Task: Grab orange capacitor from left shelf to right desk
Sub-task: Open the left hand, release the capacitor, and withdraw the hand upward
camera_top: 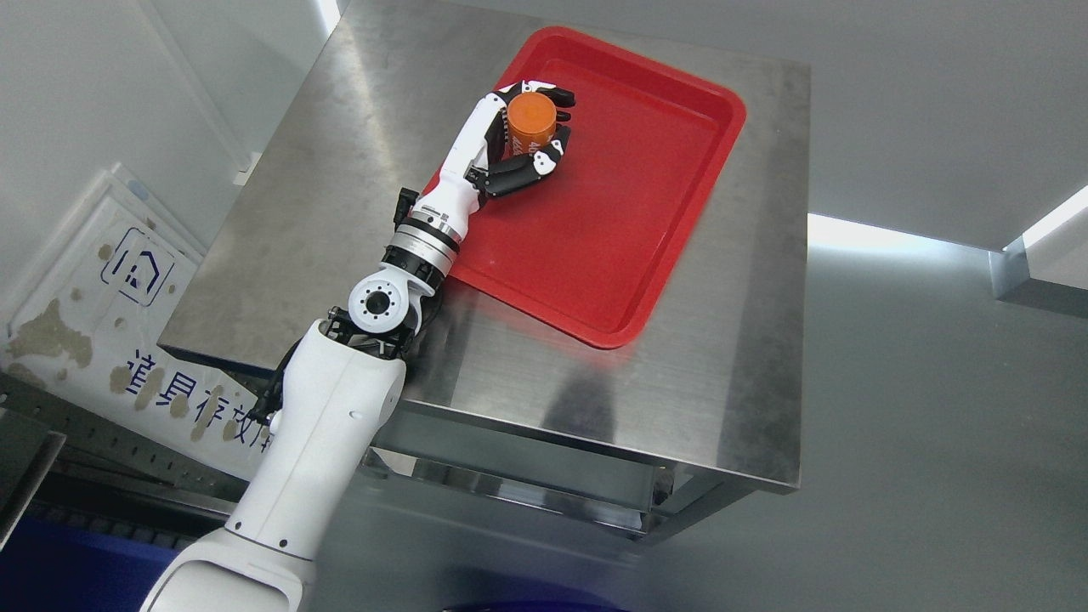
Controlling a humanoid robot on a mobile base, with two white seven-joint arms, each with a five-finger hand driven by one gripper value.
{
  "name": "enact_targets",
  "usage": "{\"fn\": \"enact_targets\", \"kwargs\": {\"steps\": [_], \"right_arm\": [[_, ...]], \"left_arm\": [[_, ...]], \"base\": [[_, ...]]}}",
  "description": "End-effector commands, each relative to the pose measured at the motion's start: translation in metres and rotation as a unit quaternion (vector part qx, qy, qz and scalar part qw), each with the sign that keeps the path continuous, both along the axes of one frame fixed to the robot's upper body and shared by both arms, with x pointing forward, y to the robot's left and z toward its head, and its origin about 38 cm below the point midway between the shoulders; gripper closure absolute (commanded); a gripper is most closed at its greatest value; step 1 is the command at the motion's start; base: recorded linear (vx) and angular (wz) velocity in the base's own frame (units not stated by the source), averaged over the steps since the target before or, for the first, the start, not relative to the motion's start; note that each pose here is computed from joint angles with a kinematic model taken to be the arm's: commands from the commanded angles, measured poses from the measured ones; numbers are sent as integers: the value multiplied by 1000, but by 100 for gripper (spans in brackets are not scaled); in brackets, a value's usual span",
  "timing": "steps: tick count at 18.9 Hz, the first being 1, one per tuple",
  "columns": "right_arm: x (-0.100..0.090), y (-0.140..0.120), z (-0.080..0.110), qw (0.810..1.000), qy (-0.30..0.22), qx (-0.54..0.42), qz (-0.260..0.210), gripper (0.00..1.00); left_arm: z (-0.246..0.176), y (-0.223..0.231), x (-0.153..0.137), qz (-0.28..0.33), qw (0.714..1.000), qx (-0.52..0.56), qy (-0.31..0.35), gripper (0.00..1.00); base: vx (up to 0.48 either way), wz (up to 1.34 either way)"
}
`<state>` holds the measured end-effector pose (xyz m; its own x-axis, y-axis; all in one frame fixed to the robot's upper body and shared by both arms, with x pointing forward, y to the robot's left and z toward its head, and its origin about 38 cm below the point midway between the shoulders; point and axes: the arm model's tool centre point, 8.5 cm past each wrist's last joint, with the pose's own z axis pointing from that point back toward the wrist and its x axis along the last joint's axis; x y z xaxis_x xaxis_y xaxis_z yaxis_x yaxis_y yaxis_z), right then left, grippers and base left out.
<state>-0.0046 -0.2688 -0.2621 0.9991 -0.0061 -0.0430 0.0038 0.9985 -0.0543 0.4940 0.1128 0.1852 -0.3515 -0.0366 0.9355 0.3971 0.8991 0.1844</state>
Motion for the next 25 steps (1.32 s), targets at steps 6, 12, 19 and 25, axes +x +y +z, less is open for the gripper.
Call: {"fn": "enact_targets", "kwargs": {"steps": [6,12,19,25], "right_arm": [[13,-11,0,1000,-18,-9,-2,0],[13,-11,0,1000,-18,-9,-2,0],[13,-11,0,1000,-18,-9,-2,0],[13,-11,0,1000,-18,-9,-2,0]], "left_arm": [[64,20,6,20,998,-19,-63,0],[129,44,-38,42,984,-75,-158,0],[144,125,-36,142,967,-115,-179,0],[87,192,-55,236,955,-129,-123,0]], "base": [[-5,1],[-4,2],[0,0],[0,0]]}}
